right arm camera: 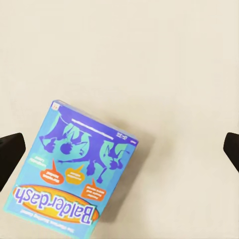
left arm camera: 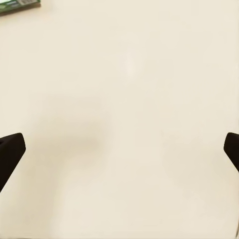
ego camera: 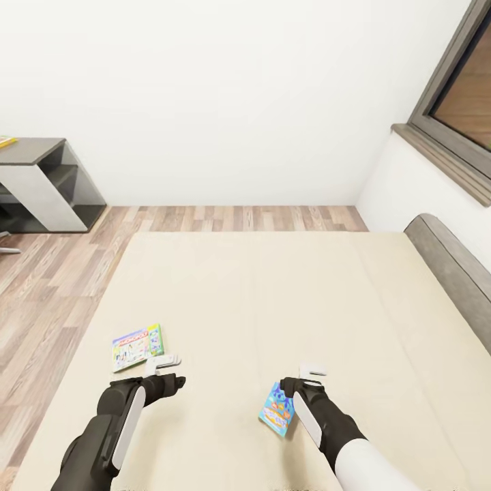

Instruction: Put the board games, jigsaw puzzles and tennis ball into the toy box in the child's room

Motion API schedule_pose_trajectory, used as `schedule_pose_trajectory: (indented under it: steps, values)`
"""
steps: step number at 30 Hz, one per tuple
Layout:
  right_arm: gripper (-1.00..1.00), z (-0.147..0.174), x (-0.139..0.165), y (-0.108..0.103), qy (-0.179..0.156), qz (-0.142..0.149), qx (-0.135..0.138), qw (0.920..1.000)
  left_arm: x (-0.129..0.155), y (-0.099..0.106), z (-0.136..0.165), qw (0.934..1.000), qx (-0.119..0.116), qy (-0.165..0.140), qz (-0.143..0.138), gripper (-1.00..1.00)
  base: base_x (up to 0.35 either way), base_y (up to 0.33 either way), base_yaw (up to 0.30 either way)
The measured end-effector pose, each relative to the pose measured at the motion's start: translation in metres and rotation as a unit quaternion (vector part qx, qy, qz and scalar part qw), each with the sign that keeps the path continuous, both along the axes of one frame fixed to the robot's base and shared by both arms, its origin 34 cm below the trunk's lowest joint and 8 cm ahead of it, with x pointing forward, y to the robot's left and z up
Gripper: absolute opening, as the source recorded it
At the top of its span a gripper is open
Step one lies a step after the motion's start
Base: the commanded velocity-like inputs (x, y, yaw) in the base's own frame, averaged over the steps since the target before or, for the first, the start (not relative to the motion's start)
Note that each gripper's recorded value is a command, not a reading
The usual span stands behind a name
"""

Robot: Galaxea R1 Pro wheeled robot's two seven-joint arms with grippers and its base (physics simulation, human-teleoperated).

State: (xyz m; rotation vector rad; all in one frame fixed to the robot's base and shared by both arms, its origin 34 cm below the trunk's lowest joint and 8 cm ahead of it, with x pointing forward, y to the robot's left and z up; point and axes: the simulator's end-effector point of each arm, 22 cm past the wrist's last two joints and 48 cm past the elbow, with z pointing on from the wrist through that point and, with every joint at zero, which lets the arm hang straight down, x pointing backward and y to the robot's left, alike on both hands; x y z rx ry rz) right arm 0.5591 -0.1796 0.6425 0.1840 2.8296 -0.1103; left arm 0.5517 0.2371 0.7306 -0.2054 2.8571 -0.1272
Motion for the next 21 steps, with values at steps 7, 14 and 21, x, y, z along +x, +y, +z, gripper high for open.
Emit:
schedule_pose_trajectory:
  steps: [7, 14, 21]
  values:
    - [1.00, -0.005, -0.003, 0.000, 0.005, 0.000, 0.000, 1.0000, -0.003, 0.000, -0.005, 1.0000, 0.000, 0.006, 0.000, 1.00, 0.000, 0.000, 0.000]
    - [1.00, -0.010, -0.008, 0.001, 0.010, 0.000, 0.000, 0.9999, -0.006, 0.000, -0.010, 0.9999, 0.000, 0.011, -0.001, 1.00, 0.000, 0.000, 0.000]
    - [1.00, -0.014, -0.011, 0.001, 0.016, 0.000, -0.001, 0.9999, -0.009, -0.001, -0.015, 0.9999, -0.001, 0.017, -0.001, 1.00, 0.000, 0.000, 0.000]
